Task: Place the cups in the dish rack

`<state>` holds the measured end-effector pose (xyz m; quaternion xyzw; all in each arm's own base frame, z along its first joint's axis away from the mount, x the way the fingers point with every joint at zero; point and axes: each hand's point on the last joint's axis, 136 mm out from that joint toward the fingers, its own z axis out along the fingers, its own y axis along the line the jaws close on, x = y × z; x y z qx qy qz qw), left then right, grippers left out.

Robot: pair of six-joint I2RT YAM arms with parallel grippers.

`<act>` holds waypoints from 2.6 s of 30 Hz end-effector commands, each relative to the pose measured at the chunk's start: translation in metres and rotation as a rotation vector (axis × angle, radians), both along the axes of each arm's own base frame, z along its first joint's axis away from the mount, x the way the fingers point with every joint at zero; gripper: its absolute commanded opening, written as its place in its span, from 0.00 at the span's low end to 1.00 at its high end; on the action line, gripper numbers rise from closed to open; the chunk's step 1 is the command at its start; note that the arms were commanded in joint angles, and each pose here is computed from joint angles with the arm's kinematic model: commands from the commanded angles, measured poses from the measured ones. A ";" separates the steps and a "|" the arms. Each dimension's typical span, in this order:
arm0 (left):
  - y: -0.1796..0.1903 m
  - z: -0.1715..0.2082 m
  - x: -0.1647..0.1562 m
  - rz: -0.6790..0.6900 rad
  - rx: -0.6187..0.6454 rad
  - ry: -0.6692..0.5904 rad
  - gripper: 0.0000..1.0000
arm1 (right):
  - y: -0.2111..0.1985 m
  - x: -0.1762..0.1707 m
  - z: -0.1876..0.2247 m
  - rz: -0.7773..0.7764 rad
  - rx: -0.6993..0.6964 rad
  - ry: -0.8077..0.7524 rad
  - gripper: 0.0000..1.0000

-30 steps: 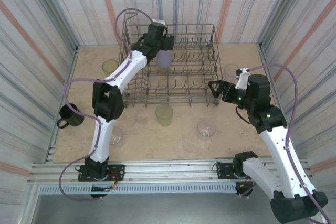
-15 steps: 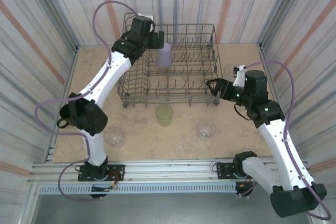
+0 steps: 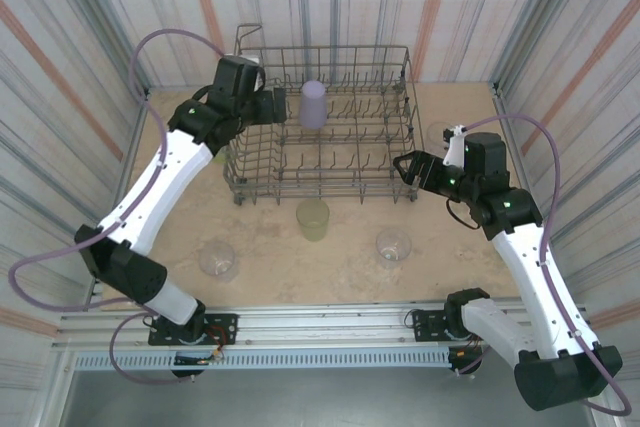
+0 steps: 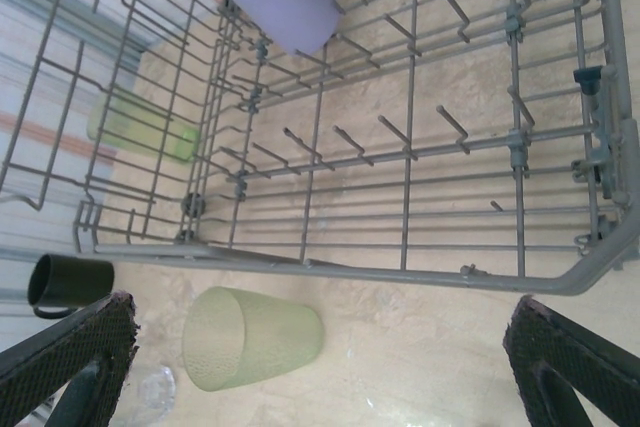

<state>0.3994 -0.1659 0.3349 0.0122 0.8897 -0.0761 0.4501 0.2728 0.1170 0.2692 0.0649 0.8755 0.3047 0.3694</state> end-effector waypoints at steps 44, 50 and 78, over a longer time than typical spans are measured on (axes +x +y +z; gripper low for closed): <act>-0.031 -0.149 -0.183 0.105 -0.046 0.442 0.99 | 0.002 0.000 -0.025 -0.010 -0.028 0.044 0.99; -0.037 -0.166 -0.179 0.129 -0.031 0.460 0.97 | 0.003 -0.001 -0.029 -0.006 -0.023 0.048 0.99; -0.064 -0.231 -0.149 0.193 0.028 0.542 0.50 | -0.001 -0.008 -0.028 -0.001 -0.033 0.047 0.99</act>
